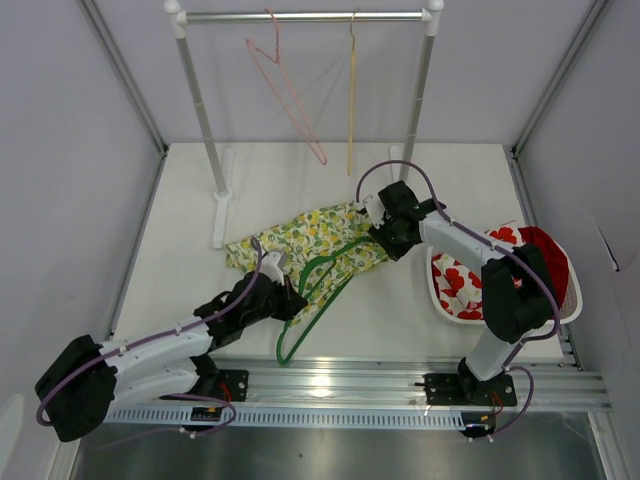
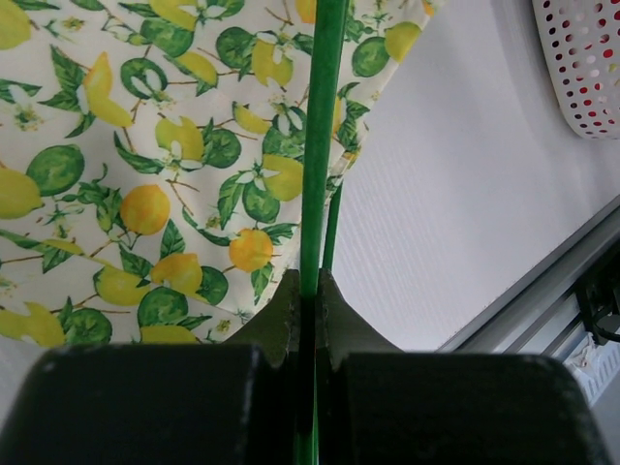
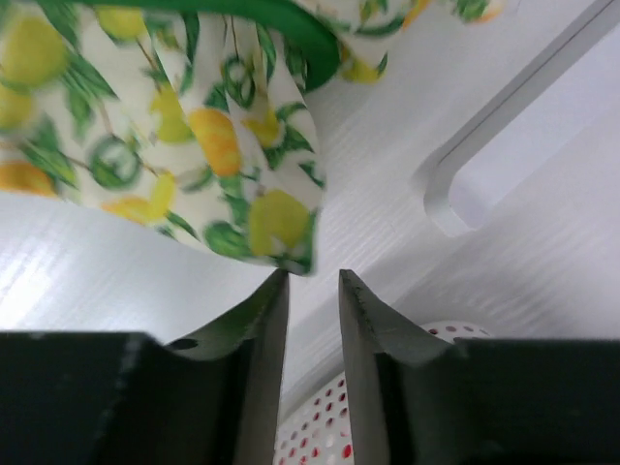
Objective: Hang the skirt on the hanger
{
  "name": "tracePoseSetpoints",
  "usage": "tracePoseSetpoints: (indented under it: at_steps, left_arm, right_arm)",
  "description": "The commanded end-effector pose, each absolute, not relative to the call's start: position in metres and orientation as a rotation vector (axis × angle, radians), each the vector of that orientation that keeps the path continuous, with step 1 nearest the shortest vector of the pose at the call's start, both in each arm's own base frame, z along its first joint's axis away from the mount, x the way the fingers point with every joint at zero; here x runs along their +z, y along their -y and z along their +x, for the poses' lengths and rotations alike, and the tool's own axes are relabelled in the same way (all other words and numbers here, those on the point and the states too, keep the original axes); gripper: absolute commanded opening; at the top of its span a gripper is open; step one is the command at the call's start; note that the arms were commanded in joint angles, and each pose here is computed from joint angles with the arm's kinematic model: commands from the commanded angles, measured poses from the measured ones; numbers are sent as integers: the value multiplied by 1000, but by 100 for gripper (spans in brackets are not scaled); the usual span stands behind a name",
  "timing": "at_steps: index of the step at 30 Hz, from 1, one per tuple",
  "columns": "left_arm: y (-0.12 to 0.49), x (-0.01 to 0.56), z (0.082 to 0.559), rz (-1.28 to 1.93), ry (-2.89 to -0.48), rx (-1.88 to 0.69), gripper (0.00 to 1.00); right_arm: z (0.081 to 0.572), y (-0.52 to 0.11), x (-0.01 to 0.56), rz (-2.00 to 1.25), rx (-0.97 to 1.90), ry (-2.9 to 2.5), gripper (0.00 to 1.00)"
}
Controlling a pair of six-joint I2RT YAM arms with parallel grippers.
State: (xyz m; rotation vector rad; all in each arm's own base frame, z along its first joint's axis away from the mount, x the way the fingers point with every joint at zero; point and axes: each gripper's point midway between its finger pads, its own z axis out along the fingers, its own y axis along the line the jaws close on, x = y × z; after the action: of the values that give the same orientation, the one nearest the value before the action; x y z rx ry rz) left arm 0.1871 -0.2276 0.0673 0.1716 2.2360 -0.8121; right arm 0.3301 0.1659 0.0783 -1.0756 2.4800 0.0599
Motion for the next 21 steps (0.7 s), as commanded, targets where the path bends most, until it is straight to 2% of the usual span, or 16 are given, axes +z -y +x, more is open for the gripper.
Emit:
tracePoseSetpoints:
  at_steps: [1,4,6,16,21]
  left_arm:
    - [221,55,187,216,-2266,-765,0]
    - [223,53,188,228,-2270,-759,0]
    - [223,54,189,222,-2268,-762,0]
    - [222,53,188,211,-2265,-768,0]
    - [221,53,187,200,-2260,-776,0]
  right_arm:
    - [322,-163,72,-1102,75,-2494,44]
    - [315,-174,82,-1120,111,-2434,66]
    - [310,-176,82,-1101,138,-2450,70]
    - [308,-193,67,-1045,287,-2501,71]
    - [316,-202,44,-1028,359,-2534,66]
